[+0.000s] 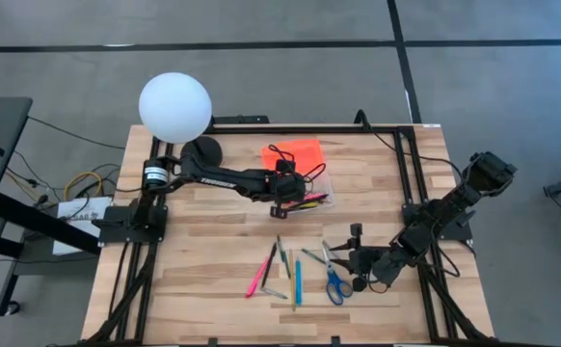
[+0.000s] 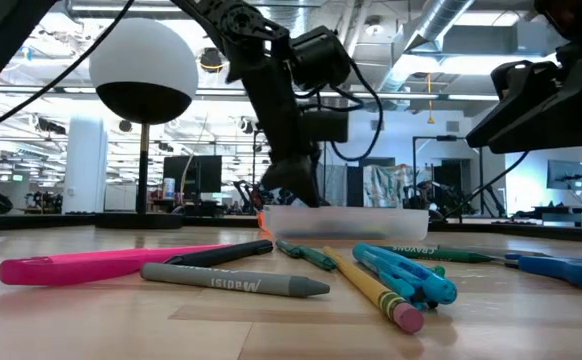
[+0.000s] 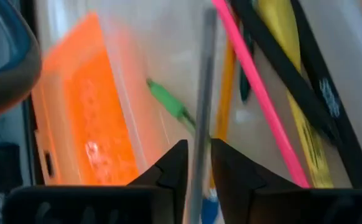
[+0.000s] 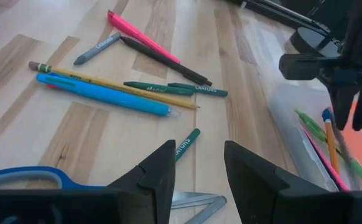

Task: Pick & place school supplies into a supply box
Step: Put the gray pen into the orange supply box, then put the gray crayon into the orange supply box

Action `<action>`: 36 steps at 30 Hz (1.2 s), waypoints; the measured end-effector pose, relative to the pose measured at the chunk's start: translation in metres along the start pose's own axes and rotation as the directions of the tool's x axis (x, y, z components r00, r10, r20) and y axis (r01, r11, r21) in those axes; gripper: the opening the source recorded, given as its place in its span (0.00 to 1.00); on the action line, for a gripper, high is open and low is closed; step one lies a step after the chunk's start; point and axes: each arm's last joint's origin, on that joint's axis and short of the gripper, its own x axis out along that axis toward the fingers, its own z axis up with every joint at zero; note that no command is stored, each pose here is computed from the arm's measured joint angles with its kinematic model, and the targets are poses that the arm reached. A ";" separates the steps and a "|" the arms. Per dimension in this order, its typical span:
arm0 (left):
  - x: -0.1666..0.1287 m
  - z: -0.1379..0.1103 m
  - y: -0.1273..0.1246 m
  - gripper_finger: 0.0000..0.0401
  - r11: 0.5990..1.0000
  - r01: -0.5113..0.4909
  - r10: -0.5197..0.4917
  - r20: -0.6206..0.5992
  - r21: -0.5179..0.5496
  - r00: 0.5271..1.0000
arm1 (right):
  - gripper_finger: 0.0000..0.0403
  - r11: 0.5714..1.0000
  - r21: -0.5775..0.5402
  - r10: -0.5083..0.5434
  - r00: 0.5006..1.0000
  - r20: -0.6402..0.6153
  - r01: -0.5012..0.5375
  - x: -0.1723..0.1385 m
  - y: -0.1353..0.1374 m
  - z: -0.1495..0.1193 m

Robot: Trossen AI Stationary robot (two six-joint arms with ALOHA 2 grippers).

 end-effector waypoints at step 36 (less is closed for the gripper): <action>-0.159 0.022 -0.189 0.33 0.996 -0.055 0.054 0.015 0.073 0.998 | 0.32 0.908 0.411 -0.006 0.983 -0.186 0.084 0.011 -0.002 -0.024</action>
